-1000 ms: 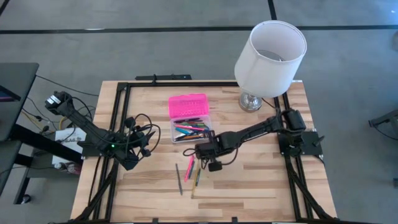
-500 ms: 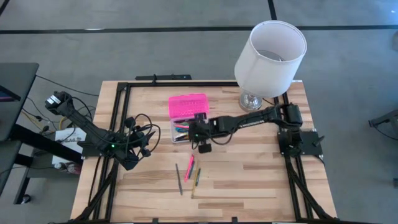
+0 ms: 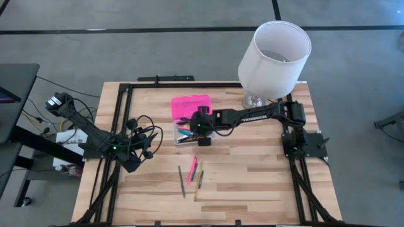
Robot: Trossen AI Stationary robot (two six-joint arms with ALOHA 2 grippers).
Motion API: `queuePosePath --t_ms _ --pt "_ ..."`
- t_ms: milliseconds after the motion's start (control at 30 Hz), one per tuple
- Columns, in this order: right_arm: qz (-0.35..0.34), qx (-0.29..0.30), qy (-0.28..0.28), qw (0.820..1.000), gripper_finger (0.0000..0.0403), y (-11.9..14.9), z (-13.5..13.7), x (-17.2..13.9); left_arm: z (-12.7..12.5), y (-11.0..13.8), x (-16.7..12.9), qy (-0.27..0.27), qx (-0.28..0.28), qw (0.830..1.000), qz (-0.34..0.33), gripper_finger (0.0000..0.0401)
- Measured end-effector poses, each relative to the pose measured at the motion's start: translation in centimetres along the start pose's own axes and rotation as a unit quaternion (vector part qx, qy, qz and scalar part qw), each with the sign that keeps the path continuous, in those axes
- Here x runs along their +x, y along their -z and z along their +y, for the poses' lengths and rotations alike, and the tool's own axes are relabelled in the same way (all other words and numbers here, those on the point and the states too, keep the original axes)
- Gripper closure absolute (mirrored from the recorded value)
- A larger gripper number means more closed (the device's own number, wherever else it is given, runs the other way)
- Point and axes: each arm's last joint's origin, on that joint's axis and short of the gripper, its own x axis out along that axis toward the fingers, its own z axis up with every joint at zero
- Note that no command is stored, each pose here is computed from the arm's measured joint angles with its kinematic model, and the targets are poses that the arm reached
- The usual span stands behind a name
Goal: Pick & place school supplies into a supply box
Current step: Put the yellow pen into the pink supply box, then put the gray pen into the pink supply box
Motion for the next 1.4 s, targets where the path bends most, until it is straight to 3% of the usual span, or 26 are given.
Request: queuePosePath --t_ms 433,800,1000,1200,1400 --pt "-0.004 0.035 0.007 0.999 0.0317 0.0 -0.7 0.0 0.0 0.0 0.0 0.0 0.002 1.0 0.0 0.0287" --pt "-0.017 -0.068 -0.021 0.997 0.0317 -1.1 3.5 -1.8 -0.3 0.8 0.3 -0.001 0.005 1.0 0.002 0.0287" --pt "-0.008 -0.076 -0.03 0.997 0.0326 -0.6 3.0 -3.3 -0.5 1.2 0.5 0.001 0.003 1.0 0.002 0.0287" --pt "-0.072 -0.045 -0.074 0.994 0.0338 0.8 0.9 -4.8 -1.0 0.7 0.5 0.045 0.011 0.999 0.003 0.0287" --pt "-0.154 -0.051 -0.082 0.983 0.0345 3.3 1.3 -6.8 -2.1 -0.1 0.6 0.081 0.034 0.996 -0.014 0.0287"
